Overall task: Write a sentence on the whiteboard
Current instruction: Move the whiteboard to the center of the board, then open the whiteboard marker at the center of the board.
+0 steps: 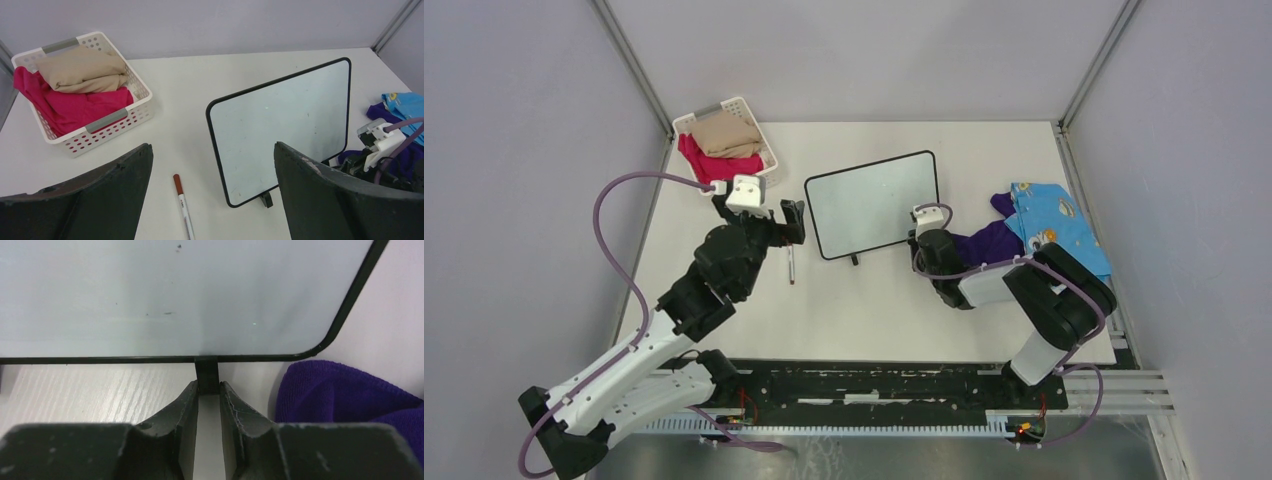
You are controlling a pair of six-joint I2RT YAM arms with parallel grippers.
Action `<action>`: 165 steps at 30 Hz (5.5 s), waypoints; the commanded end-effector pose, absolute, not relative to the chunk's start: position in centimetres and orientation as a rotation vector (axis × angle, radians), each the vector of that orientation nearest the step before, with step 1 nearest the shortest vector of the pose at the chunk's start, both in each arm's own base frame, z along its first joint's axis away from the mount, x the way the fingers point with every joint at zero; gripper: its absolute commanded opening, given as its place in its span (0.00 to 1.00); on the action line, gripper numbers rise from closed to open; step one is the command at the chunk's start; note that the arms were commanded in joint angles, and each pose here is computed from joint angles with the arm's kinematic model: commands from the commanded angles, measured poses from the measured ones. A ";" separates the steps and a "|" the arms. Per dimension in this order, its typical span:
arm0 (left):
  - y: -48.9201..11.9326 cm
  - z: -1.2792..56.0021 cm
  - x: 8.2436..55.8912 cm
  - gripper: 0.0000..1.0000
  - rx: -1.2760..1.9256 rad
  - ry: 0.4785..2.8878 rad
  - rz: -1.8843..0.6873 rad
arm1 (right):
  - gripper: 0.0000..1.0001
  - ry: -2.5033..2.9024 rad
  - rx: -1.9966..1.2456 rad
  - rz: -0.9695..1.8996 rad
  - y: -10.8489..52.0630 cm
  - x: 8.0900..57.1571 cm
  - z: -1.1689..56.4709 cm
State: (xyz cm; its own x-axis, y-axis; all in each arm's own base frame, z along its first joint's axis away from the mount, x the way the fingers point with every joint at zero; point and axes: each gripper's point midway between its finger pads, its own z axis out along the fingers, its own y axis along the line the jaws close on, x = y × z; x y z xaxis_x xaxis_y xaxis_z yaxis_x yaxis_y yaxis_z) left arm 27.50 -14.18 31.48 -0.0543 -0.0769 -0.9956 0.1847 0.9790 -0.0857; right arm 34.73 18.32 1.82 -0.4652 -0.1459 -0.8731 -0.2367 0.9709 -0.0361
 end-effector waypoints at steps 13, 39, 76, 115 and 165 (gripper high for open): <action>-14.6 32.2 27.8 0.95 0.086 1.584 -0.218 | 0.53 2.059 -0.216 0.079 17.3 33.9 2.2; -14.5 32.7 27.5 0.95 0.081 1.571 -0.234 | 0.14 2.074 -0.280 0.143 18.9 34.4 1.8; -14.9 32.1 27.7 0.95 0.092 1.586 -0.232 | 0.09 2.168 -0.277 0.075 20.1 28.2 0.3; -8.2 19.6 30.1 1.00 -0.327 2.040 0.036 | 0.67 1.800 -0.209 0.443 16.7 22.2 9.3; -6.5 1.7 34.6 0.50 -0.309 2.643 0.106 | 0.65 1.651 -0.283 0.453 16.2 21.7 13.5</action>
